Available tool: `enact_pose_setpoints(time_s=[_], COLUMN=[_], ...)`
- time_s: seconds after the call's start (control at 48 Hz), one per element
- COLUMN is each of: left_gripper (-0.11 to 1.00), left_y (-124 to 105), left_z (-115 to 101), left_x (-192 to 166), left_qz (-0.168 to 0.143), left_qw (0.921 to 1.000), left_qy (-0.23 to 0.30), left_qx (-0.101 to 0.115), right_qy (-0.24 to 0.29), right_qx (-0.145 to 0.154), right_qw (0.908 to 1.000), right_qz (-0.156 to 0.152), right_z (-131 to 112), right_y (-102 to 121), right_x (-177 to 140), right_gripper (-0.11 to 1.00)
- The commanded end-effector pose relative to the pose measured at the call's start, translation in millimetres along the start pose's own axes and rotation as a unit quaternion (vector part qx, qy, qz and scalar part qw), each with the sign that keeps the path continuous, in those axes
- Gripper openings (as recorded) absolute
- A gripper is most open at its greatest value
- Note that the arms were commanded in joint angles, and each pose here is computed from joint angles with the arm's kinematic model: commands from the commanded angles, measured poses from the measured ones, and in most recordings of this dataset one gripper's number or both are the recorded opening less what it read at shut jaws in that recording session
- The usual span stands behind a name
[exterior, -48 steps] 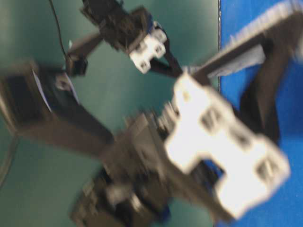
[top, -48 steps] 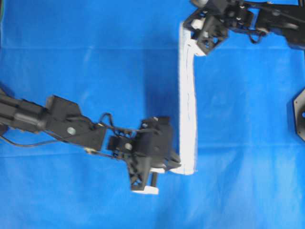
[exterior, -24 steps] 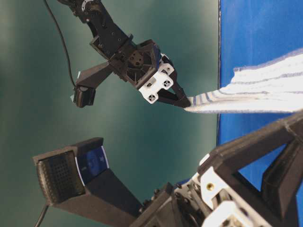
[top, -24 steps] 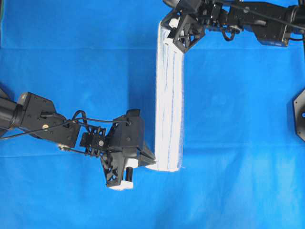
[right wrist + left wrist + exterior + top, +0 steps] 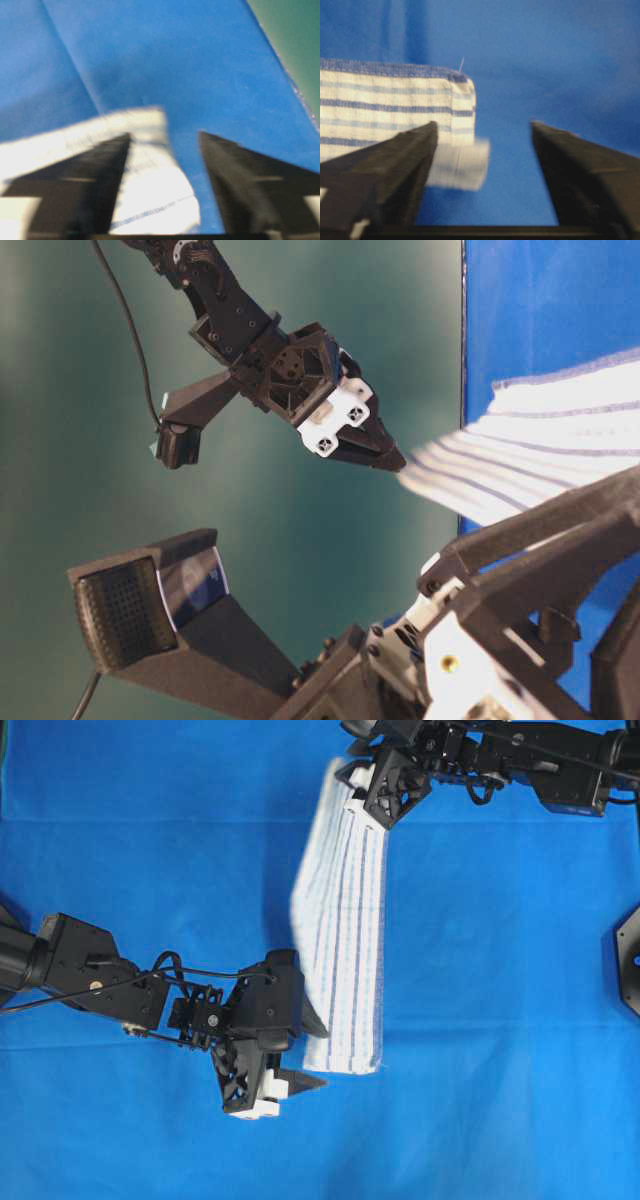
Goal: Fold the blue towel.
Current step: 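Move both grippers back to the sides of the strip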
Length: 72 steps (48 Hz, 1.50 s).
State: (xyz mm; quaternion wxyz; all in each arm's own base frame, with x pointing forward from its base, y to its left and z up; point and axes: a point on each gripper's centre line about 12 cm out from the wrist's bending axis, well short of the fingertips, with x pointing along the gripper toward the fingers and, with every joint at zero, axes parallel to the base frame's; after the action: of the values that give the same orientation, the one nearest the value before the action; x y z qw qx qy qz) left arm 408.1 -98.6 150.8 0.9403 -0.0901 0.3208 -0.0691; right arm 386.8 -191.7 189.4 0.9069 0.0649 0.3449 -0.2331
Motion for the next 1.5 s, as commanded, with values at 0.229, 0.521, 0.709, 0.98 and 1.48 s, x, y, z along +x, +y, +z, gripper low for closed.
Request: enact_pose_setpoints(time_s=[0.229, 0.521, 0.709, 0.98, 1.48], left_gripper=[0.73, 0.72, 0.72, 0.73, 0.73], left_y=[12, 65, 94, 102, 114], left_z=[33, 41, 35, 12, 15], left_x=[-51, -102, -133, -174, -178], left_qz=[0.006, 0.066, 0.107, 0.128, 0.148], left_qw=[0.9983, 0.9889, 0.9766, 0.9654, 0.9594], left_qy=[-0.057, -0.131, -0.184, -0.226, -0.239], left_qx=[-0.005, 0.025, 0.03, 0.023, 0.023], right_qy=[-0.053, -0.119, -0.171, -0.201, -0.188], right_qx=[-0.025, -0.03, -0.03, -0.03, -0.013], right_qw=[0.9982, 0.9904, 0.9782, 0.9655, 0.9729], right_qz=[0.013, 0.065, 0.114, 0.163, 0.135], right_z=[19, -7, -29, -56, -54], right_y=[13, 35, 54, 71, 55], right_x=[-43, -95, -134, -165, -148], right_gripper=[0.57, 0.57, 0.57, 0.57, 0.58])
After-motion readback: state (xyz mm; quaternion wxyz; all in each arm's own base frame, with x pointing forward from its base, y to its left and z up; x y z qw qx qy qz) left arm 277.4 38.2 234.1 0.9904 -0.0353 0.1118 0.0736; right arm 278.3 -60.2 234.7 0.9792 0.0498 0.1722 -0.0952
